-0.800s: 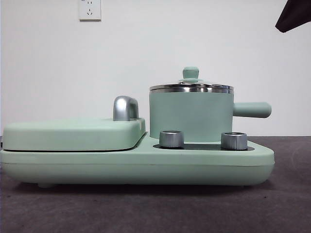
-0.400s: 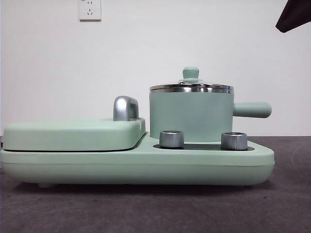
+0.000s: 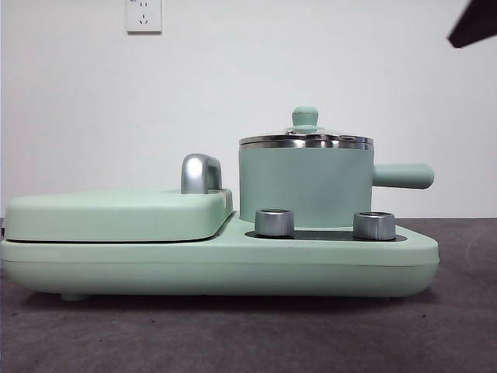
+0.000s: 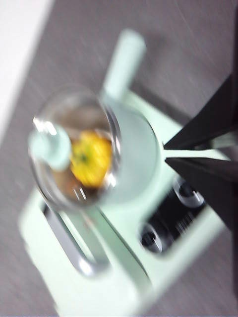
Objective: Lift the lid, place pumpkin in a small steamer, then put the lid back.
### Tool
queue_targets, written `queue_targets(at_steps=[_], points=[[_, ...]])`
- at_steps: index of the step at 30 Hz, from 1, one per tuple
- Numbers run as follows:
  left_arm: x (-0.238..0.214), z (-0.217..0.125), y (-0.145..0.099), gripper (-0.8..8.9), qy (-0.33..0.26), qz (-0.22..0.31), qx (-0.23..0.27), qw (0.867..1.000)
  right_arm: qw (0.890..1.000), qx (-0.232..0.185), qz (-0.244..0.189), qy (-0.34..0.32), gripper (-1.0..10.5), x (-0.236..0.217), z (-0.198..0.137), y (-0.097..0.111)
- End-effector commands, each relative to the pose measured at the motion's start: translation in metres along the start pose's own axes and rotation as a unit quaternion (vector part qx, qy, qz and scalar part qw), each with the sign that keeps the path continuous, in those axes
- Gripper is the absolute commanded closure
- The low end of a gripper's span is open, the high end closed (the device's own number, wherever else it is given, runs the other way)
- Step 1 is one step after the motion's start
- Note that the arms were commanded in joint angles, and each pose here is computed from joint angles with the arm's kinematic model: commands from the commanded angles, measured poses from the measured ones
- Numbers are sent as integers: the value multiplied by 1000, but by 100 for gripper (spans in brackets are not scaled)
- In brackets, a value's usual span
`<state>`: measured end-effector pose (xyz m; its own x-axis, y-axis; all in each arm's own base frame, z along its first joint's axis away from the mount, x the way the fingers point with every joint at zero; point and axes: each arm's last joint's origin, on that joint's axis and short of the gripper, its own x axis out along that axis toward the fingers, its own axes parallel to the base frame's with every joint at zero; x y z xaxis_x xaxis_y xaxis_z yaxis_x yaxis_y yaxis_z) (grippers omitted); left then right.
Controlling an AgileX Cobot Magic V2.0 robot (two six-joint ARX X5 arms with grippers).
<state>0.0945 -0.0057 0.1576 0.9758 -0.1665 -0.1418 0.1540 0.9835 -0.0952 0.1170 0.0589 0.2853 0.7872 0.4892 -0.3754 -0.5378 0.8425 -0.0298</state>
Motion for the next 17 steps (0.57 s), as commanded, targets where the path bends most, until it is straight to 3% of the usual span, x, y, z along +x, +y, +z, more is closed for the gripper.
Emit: queue_targets(at_steps=[1,8,17], points=[[2,-7,1,807,12,2,-3,1000,998,-4,-42,-52,927,-1,-25,-7],[2,-7,1,807,12,2,-3,1000,978,18,-176,-114,927,-5,-90,-23],[2,-7,1,807,11,2,-3,1000,966,45,-223,-119,927,6,-137,-29]])
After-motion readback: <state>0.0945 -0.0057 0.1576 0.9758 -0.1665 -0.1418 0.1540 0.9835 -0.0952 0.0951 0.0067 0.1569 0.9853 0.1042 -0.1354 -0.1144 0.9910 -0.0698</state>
